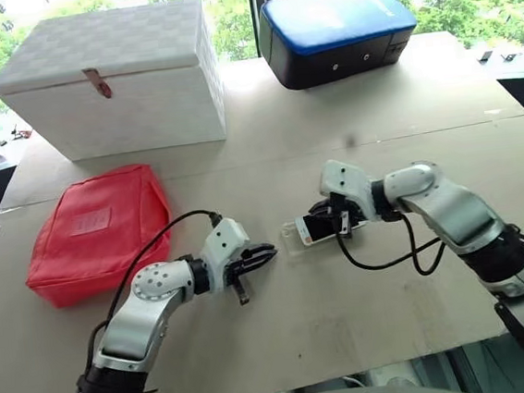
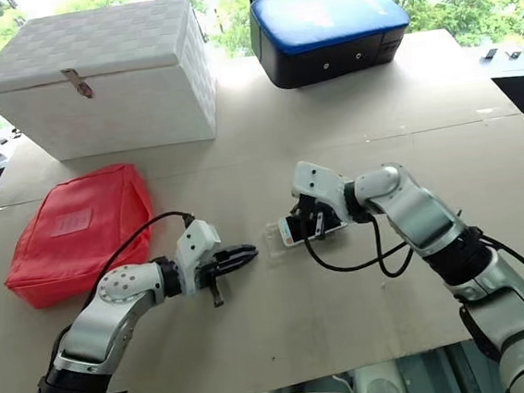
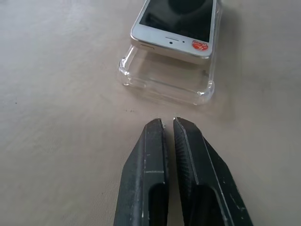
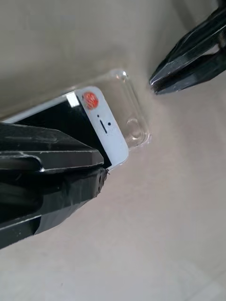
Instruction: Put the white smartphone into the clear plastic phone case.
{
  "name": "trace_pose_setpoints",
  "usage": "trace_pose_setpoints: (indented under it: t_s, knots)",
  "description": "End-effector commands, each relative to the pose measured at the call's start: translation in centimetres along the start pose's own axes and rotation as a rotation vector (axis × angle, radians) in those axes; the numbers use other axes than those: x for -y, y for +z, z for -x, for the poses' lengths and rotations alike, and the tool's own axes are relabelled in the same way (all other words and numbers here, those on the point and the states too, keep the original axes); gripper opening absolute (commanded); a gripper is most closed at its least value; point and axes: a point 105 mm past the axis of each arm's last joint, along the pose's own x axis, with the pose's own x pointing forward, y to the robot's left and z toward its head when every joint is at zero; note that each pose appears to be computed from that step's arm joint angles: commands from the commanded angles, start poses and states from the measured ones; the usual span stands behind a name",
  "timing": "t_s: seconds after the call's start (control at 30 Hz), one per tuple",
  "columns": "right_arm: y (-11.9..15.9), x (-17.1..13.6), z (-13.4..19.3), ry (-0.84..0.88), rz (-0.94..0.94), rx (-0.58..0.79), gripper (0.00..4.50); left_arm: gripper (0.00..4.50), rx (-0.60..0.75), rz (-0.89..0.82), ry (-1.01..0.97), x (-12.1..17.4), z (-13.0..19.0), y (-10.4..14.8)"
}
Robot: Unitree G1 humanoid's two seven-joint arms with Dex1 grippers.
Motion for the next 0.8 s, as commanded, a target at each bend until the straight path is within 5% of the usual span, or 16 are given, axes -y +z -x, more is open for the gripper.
trace_pose_setpoints:
  t_s: [0.03,0.5,0.67,0.8]
  knots:
    - [-1.9,-0.7,-0.7,0.071,0.061,-0.11,0.0,0.37,0.032,-0.033,0.019,-0.2,0.4,1.2]
    - [-5.6,-3.0,-1.9,0.141,-0.023,-0.2,0.0,0.37,0.033,-0.019,0.038,0.3,0.5,1.0]
    - [-0.1,-0.9,0.3,0.028,-0.076,0.111,0.0,0.37,0.033,-0.022,0.042,0.2,0.6,1.0]
    - [2.2,0.9,2.9,-0.06,-0.077,0.185,0.0,0.37,0.033,-0.019,0.043,0.1,0.5,0.9]
